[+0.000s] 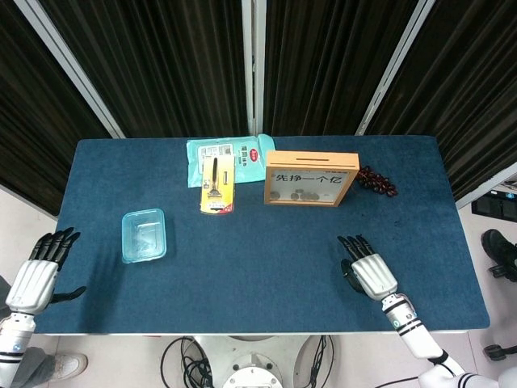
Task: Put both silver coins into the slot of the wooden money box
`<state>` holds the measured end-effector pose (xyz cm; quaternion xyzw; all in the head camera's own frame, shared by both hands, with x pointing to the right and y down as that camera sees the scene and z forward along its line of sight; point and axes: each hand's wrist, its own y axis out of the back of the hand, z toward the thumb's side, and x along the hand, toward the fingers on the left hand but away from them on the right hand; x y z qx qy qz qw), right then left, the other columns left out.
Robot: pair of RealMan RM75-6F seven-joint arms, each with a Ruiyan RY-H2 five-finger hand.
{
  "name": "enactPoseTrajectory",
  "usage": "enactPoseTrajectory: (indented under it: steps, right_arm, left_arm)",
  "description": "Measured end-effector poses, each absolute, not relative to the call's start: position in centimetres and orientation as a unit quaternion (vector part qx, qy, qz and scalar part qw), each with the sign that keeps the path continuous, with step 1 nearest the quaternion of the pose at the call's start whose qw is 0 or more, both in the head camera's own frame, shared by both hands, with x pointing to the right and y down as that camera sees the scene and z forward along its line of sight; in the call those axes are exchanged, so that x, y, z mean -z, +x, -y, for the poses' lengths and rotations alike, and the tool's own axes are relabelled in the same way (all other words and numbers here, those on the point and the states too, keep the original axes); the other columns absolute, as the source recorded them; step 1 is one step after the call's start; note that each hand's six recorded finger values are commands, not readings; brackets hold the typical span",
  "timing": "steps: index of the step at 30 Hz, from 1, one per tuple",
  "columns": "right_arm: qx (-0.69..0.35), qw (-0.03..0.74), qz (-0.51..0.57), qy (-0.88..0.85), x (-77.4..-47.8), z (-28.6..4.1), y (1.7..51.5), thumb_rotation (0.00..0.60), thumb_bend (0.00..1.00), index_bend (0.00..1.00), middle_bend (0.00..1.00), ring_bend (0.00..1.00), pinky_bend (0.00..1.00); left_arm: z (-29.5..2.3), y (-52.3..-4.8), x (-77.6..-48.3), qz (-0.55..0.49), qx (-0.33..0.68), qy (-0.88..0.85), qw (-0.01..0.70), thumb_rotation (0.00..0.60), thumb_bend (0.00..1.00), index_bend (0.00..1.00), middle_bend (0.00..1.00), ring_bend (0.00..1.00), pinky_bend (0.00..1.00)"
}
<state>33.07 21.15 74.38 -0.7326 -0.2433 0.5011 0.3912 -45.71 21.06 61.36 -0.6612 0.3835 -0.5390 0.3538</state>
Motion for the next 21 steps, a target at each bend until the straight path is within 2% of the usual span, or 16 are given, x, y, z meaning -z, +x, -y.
enactPoseTrajectory:
  steps: [6, 14, 21]
  right_arm:
    - [-0.502, 0.397, 0.24, -0.73, -74.43, -20.99, 33.04, 0.6, 0.39, 0.57, 0.0, 0.0, 0.0]
    - [-0.497, 0.399, 0.241, -0.732, -74.07, -20.98, 33.2, 0.6, 0.38, 0.46, 0.0, 0.0, 0.0]
    - [-0.491, 0.4, 0.245, -0.734, -73.64, -21.03, 33.4, 0.6, 0.38, 0.45, 0.0, 0.0, 0.0]
  left_arm:
    - [-21.05, -45.82, -61.41, -0.384, 0.54, -0.661, 0.352, 0.6, 0.05, 0.0, 0.0, 0.0, 0.0]
    - [-21.06, -45.65, -61.48, -0.382, 0.54, -0.662, 0.353, 0.6, 0.05, 0.0, 0.0, 0.0, 0.0]
    - [-21.04, -45.35, -61.34, -0.38, 0.539, -0.662, 0.356, 0.6, 0.05, 0.0, 0.0, 0.0, 0.0]
